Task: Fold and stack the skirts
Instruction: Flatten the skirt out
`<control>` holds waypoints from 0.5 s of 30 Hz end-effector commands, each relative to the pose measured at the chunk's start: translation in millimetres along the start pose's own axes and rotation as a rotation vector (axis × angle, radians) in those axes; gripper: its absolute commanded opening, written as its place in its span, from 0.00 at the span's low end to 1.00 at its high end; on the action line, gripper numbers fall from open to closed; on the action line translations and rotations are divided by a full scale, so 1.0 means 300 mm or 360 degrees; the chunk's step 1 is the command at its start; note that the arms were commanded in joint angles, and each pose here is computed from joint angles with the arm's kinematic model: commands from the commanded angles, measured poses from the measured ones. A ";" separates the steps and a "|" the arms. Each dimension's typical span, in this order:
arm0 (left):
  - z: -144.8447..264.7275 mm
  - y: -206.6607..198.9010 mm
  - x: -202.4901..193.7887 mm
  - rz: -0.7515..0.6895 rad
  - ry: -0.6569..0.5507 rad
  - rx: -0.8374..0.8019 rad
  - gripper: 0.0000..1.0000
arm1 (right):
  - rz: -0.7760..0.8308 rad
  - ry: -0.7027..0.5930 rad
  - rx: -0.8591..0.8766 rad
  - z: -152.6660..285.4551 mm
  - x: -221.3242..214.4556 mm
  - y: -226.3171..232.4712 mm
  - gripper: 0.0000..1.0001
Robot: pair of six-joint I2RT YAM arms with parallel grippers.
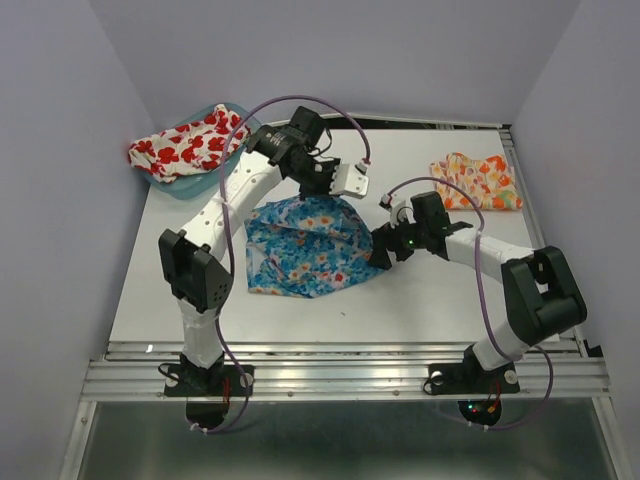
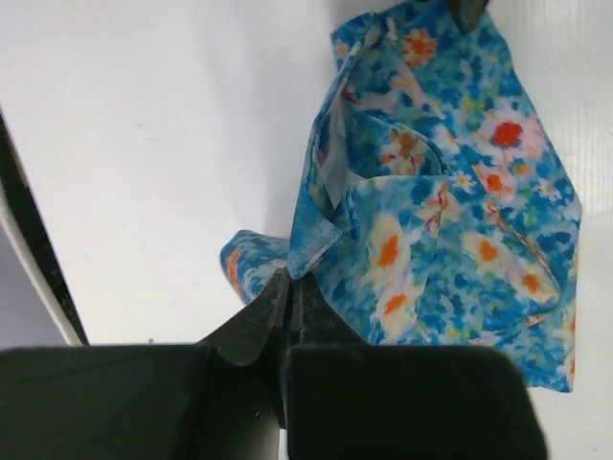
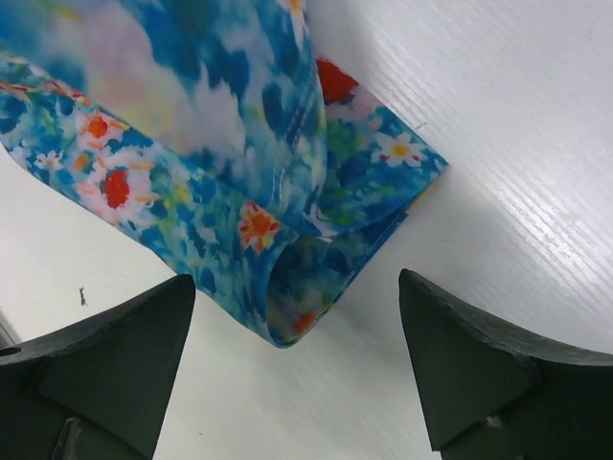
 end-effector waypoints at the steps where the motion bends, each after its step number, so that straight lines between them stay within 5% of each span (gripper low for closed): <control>1: 0.155 0.069 0.070 0.0126 -0.0161 0.0188 0.00 | 0.0078 -0.0121 -0.0087 0.028 0.049 -0.004 0.92; 4: 0.272 0.126 0.119 0.0207 -0.0271 0.0386 0.00 | 0.0047 -0.0110 -0.0144 0.035 0.017 -0.007 0.84; 7: 0.311 0.126 0.142 0.0258 -0.0334 0.0481 0.00 | 0.0024 -0.0112 -0.0097 0.031 0.009 0.006 0.60; 9: 0.361 0.113 0.168 0.0294 -0.0385 0.0567 0.00 | 0.0013 -0.0116 -0.0065 0.035 0.016 0.016 0.55; 12: 0.420 0.090 0.196 0.0335 -0.0449 0.0649 0.00 | -0.0028 -0.0160 -0.0082 0.066 0.041 0.033 0.64; 15: 0.512 0.068 0.239 0.0379 -0.0527 0.0769 0.00 | 0.0016 -0.0236 -0.0107 0.112 0.063 0.054 0.98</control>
Point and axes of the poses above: each gripper's point midway between its finger pads, its own z axis back along the fingers, its own y axis along the line the jaws close on, x = y × z, the point moved 6 cm from there along z, back along the fingers, and after that the axes turned 4 degrees about z, right-handed, at the moved point
